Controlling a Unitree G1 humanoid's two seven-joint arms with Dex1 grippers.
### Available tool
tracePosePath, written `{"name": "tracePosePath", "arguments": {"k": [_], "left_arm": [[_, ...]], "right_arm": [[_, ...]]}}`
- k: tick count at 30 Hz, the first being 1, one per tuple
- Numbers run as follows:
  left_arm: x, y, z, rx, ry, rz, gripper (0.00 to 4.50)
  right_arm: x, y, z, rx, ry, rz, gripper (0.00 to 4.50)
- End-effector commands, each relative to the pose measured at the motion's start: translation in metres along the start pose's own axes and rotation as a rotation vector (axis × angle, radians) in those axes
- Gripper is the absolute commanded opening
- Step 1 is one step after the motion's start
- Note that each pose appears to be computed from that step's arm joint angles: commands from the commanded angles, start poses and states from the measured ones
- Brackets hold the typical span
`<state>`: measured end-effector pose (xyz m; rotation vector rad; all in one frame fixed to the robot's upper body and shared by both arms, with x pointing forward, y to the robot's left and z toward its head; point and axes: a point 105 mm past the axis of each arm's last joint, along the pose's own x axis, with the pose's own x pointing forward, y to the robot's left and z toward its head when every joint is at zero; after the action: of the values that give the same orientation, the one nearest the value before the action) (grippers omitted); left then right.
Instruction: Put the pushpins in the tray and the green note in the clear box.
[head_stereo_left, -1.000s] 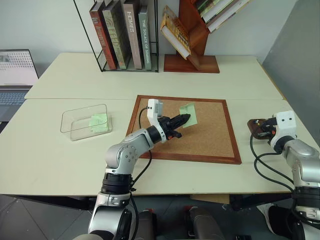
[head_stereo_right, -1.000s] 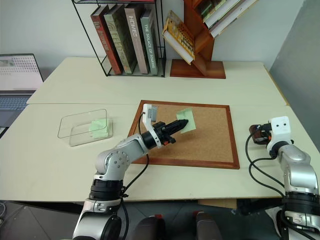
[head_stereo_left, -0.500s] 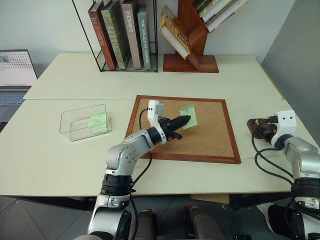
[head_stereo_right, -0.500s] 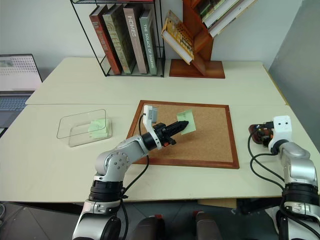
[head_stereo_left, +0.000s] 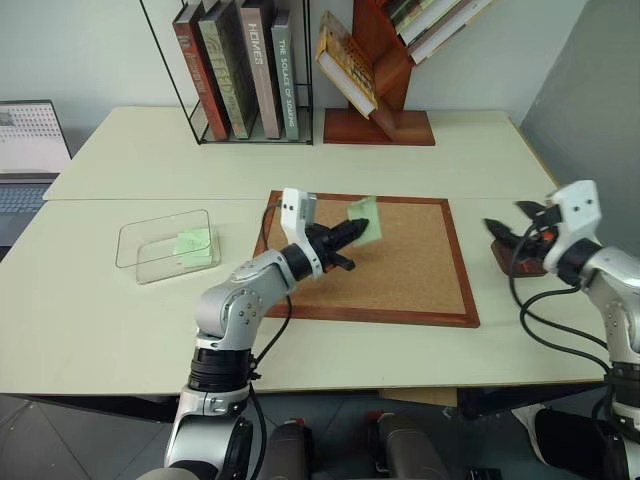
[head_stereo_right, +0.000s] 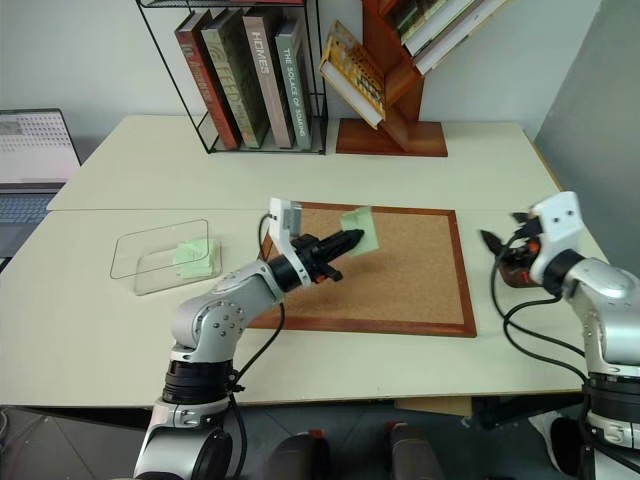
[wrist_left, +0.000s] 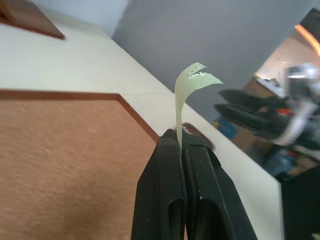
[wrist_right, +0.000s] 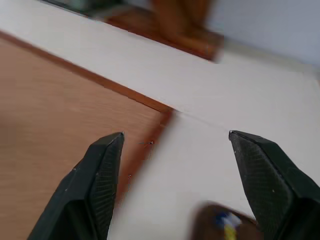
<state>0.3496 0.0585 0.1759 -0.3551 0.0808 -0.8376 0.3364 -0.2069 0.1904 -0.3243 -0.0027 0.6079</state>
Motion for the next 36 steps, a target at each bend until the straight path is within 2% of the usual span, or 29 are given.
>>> {"name": "tracePosePath", "arguments": {"k": [1,4,10,12,14,17,24,25,27,28,33,36], "left_arm": [[-0.024,0.010,0.031,0.107,-0.061,0.098,0.00],[-0.057,0.033,0.048,0.159,-0.088,0.253,0.00],[-0.120,0.077,0.074,0.227,-0.125,0.559,0.00],[-0.153,0.102,0.082,0.253,-0.123,0.732,0.00],[-0.174,0.117,0.088,0.259,-0.128,0.840,0.00],[-0.180,0.132,0.087,0.260,-0.118,0.893,0.00],[-0.175,0.156,0.075,0.251,-0.067,0.938,0.00],[-0.175,0.158,0.074,0.251,-0.057,0.952,0.40],[-0.175,0.160,0.071,0.248,-0.048,0.965,0.60],[-0.175,0.160,0.071,0.246,-0.048,0.967,0.90],[-0.174,0.159,0.070,0.236,-0.045,0.969,1.81],[-0.173,0.157,0.070,0.243,-0.040,0.965,2.51]], "right_arm": [[0.014,0.053,0.039,-0.073,-0.128,0.296,3.55],[0.030,0.084,0.056,-0.085,-0.166,0.458,3.55],[0.063,0.105,0.067,-0.117,-0.161,0.523,3.55],[0.071,0.122,0.066,-0.109,-0.163,0.580,3.55],[0.074,0.132,0.066,-0.108,-0.165,0.617,3.55],[0.078,0.139,0.067,-0.109,-0.172,0.637,3.55],[0.083,0.150,0.071,-0.112,-0.187,0.662,3.55],[0.083,0.150,0.072,-0.112,-0.187,0.662,3.56],[0.083,0.151,0.072,-0.111,-0.188,0.660,3.56],[0.082,0.150,0.072,-0.109,-0.188,0.657,3.56],[0.082,0.151,0.071,-0.108,-0.185,0.659,3.56],[0.082,0.151,0.071,-0.105,-0.187,0.661,3.56]]}}
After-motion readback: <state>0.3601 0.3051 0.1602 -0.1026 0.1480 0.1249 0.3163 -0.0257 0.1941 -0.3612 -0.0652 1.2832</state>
